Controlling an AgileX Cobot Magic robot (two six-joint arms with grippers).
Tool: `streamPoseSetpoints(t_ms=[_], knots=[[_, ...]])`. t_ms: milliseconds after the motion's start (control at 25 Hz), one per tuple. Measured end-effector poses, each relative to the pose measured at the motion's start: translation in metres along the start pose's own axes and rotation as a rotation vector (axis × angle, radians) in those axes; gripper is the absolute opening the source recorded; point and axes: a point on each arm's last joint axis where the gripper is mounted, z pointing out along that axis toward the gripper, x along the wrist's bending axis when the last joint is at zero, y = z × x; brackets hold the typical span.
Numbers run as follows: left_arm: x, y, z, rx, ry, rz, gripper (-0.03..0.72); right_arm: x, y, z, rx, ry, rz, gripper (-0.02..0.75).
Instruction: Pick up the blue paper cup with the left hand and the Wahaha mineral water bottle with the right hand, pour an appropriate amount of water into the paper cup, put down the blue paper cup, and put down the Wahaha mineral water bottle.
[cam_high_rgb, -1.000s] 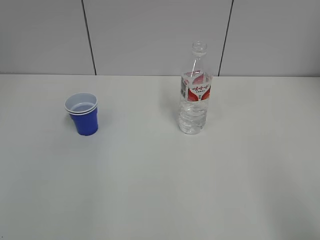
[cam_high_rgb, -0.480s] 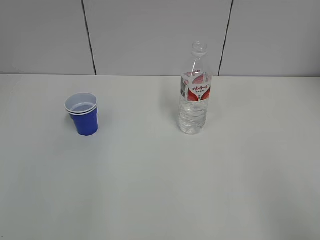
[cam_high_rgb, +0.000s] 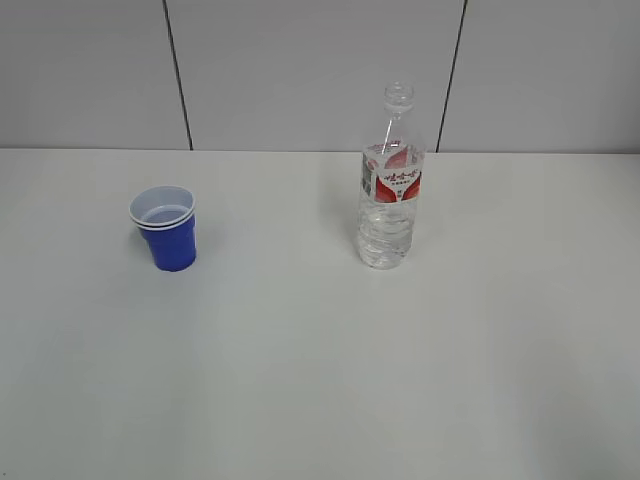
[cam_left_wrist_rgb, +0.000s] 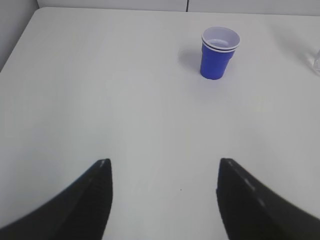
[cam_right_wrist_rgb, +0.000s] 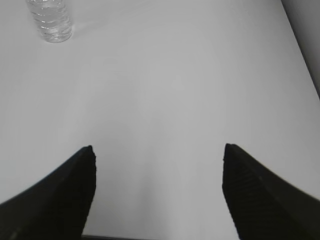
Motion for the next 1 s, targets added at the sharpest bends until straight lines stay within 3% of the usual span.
streamPoseSetpoints(t_ms=[1000], knots=[[0.0000,0.0000,0.0000,0.000,0.000,0.000,0.478,0.0000,0.0000,0.0000,0.000,0.000,0.000,0.589]])
